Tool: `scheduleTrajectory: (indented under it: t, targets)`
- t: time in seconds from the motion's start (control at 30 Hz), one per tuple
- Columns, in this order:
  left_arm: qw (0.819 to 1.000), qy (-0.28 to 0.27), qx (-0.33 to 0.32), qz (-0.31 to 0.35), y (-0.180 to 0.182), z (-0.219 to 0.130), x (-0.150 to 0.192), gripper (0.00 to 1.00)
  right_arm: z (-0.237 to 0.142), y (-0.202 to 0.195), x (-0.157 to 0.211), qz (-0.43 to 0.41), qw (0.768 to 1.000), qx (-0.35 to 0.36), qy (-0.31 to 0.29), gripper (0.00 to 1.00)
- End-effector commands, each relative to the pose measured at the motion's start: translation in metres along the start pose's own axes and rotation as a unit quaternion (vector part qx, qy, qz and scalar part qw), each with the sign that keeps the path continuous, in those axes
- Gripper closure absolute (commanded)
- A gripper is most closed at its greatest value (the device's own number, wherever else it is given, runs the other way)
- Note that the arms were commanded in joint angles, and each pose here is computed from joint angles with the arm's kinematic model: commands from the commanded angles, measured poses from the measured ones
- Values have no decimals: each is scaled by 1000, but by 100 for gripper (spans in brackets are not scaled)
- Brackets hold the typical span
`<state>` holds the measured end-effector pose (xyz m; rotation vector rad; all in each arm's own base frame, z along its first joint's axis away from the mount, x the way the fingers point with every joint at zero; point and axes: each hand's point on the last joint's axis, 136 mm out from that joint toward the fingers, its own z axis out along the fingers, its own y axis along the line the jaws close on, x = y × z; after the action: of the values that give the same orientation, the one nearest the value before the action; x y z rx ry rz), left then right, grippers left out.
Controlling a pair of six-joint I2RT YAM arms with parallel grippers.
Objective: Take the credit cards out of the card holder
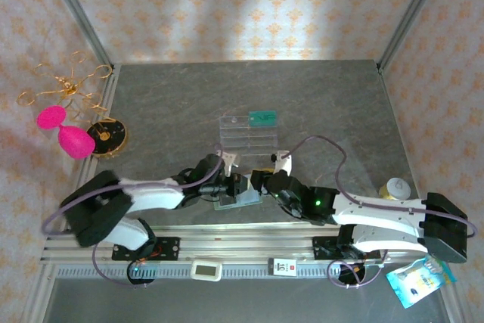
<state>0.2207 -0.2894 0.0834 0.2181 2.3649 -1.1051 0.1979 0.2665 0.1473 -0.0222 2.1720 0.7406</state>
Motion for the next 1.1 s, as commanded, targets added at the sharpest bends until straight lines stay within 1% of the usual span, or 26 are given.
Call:
scheduleTrajectory:
  t: [0.0,0.07,0.1,0.13,0.23,0.33,0.43,0.57,0.7,0.83,1.07]
  targets:
    - [997,-55,-50,-5,19,-29,-14,90,9,7,0,15,999,-22,32,70]
    - [995,-64,-70,-21,36,-41,-9,92,19,17,8,26,995,-60,78,72]
    - [995,-66,-75,-31,45,-46,-5,94,23,28,15,25,989,-94,109,72]
    - [994,-65,-80,-42,55,-50,0,97,30,34,25,25,983,-112,141,72]
    - [992,-65,-87,-57,71,-58,10,100,46,48,50,10,968,-133,212,75]
    - [993,-65,-87,-54,75,-57,13,100,57,55,66,15,958,-145,248,75]
    - [993,-58,-90,-51,78,-53,15,100,66,54,74,22,955,-138,262,75]
    - [994,-47,-89,-47,80,-47,19,100,75,42,79,34,956,-112,269,76]
    - [992,-25,-113,-45,92,-41,27,100,81,34,86,41,955,-97,276,76]
    - [990,-19,-131,-43,100,-41,32,100,86,20,91,45,957,-68,278,75]
    - [991,-10,-124,-40,100,-37,35,100,92,5,100,52,957,-38,284,76]
